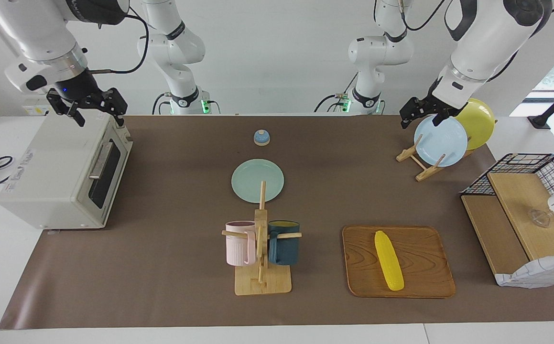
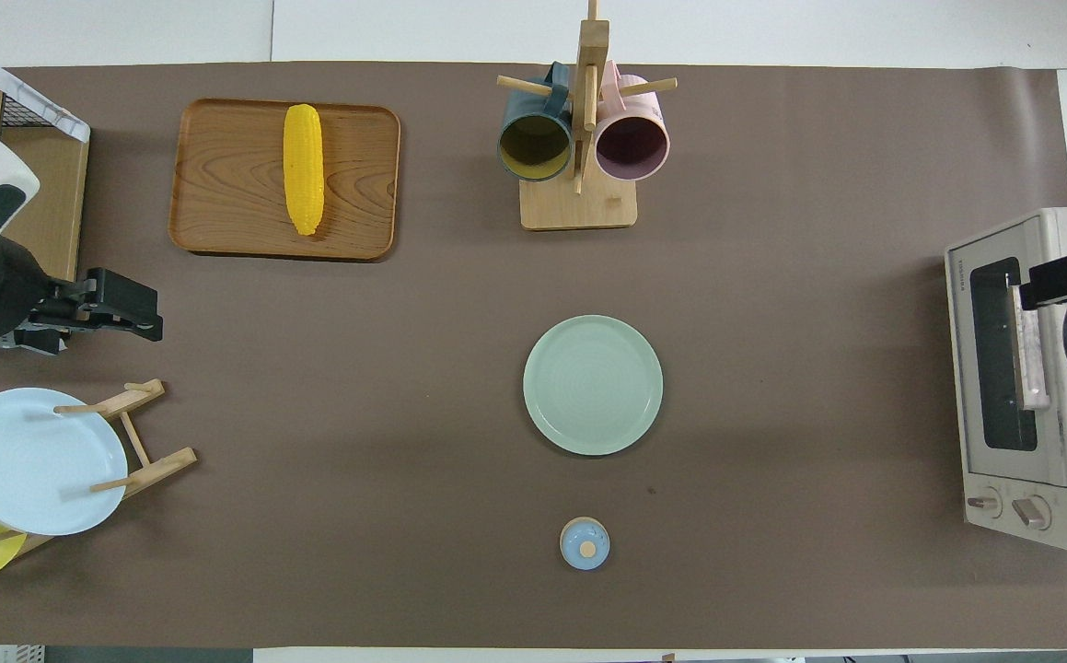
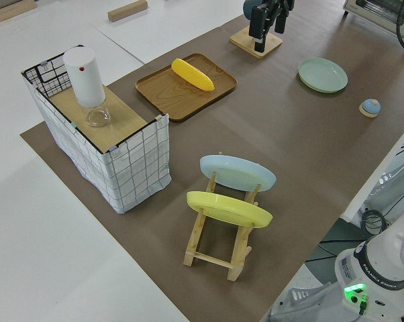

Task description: Put corn in oven

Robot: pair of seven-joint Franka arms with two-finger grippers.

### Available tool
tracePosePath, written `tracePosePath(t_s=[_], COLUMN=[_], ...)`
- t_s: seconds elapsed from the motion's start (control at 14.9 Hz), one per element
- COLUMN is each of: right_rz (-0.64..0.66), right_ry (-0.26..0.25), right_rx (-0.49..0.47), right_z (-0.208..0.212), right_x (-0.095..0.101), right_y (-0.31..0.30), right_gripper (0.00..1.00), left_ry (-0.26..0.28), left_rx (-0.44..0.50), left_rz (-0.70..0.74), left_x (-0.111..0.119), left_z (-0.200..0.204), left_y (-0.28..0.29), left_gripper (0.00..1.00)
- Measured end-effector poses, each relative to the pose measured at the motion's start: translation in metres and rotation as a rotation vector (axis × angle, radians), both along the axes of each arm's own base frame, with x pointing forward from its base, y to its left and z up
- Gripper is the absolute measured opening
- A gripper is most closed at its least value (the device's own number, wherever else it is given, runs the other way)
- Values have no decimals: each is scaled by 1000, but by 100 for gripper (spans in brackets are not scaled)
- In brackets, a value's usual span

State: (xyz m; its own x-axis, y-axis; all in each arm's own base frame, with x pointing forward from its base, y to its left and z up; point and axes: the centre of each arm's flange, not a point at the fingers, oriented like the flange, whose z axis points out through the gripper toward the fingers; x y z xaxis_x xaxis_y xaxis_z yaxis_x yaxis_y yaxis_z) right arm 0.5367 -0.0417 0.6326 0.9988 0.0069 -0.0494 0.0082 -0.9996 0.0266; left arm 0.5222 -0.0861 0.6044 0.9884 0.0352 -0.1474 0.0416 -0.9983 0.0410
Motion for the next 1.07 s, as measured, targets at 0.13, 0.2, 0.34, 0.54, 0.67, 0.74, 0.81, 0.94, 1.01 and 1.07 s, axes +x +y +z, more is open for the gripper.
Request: tracePosePath(t_s=[0.13,0.2,0.34,0.54,0.67,0.74,0.81,0.94,1.01,1.07], right_rz=[0,0,0,0,0,0,0,2,6,9], right_ry=[0,0,0,0,0,1,2,22,35,46], right_rx=[0,0,0,0,0,0,0,2,3,4], right_z=[0,0,0,0,0,0,0,-2,-4,-8], right_x=[0,0,0,0,0,0,0,-2,-4,-6], right_y=[0,0,0,0,0,0,0,1,4,6], right_gripper=[100,100,100,100,100,100,100,100,100,92], left_ry=[-2,-4,-10,-15,-35,-58,-82,-102,-96,-88], left_rx=[0,-1,-2,-2,-4,-7,-11,-16,-16,-18], left_rz=[0,0,1,7,13,15,17,19,19,19], left_x=[0,1,1,2,4,7,10,16,23,33], left_z=[0,0,1,2,4,5,7,5,-1,-9], left_y=[0,0,0,0,0,0,0,-1,-1,-2], left_gripper=[100,100,100,100,100,100,100,100,100,100])
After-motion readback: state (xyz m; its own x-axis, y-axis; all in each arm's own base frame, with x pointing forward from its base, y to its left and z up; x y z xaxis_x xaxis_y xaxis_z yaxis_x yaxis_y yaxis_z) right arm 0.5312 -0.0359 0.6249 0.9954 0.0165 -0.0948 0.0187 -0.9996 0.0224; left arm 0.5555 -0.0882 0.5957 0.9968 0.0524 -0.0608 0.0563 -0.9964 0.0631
